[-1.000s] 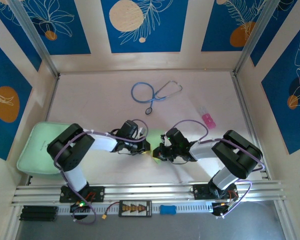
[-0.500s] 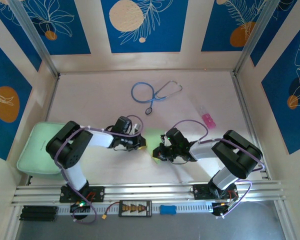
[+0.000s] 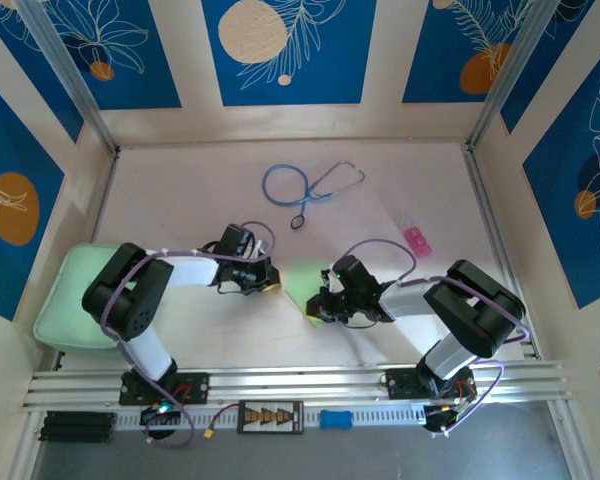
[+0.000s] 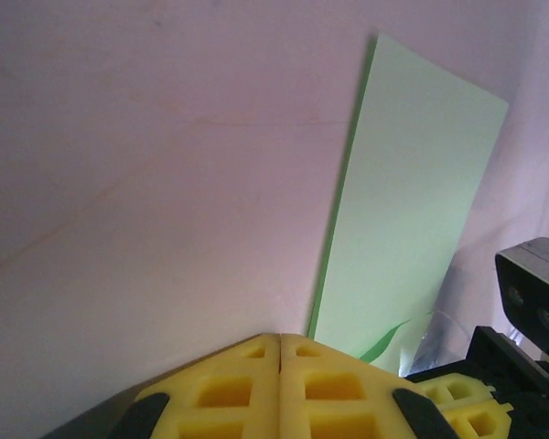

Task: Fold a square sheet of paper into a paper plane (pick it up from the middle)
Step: Third fold the triangle at the center of the table.

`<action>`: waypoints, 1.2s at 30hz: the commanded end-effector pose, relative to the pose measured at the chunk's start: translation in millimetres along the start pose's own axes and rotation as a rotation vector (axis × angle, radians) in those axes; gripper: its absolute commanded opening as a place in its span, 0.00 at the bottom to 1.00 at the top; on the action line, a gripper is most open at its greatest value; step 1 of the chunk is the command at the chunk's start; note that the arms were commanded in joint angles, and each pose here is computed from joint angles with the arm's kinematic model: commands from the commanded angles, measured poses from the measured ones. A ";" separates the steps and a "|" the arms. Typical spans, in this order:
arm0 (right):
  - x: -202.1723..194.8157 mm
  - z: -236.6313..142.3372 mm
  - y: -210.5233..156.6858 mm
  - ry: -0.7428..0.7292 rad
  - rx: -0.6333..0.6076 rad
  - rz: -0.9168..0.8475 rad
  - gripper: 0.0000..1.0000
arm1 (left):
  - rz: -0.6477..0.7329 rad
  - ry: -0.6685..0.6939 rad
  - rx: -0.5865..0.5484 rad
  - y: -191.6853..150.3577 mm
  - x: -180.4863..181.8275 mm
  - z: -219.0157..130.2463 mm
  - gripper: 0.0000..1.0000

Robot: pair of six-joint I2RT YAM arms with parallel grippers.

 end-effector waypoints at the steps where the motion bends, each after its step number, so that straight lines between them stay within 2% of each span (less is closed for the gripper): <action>1: -46.4 -5.0 -22.0 -0.160 0.091 0.081 0.00 | 0.035 -0.011 -0.040 8.6 -14.9 -16.0 0.00; 8: -38.2 -12.5 -13.7 -0.127 0.110 0.051 0.00 | 0.131 -0.150 -0.006 -12.8 -60.5 -5.2 0.02; 12: -36.0 -14.7 -10.5 -0.122 0.103 0.051 0.00 | 0.169 -0.164 0.046 -26.3 -72.3 13.7 0.03; 15: -34.9 -15.8 -9.4 -0.119 0.099 0.051 0.00 | 0.160 -0.159 0.075 -30.7 -68.2 26.8 0.03; 19: -31.1 -17.5 -7.9 -0.108 0.094 0.047 0.00 | 0.125 -0.086 0.133 -38.4 -42.3 40.8 0.03; 23: -14.0 -22.2 -3.6 -0.063 0.084 0.022 0.01 | 0.115 -0.032 0.160 -45.2 -26.4 42.8 0.02; 29: 15.0 -21.9 5.2 -0.016 0.054 -0.027 0.01 | 0.115 -0.007 0.163 -46.2 -22.9 41.2 0.02; 36: 11.9 1.2 16.7 -0.055 0.037 0.000 0.02 | 0.112 -0.012 0.161 -45.1 -24.1 41.4 0.01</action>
Point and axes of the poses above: each hand's point on the last joint's axis, 136 mm out from that joint toward the fingers, its own z axis out along the fingers, its own x axis along the line the jaws close on, y = z × x, the point moved 2 cm from there along -z, back along the fingers, and after that the axes turned 7 degrees about z, right-handed, at the moved point
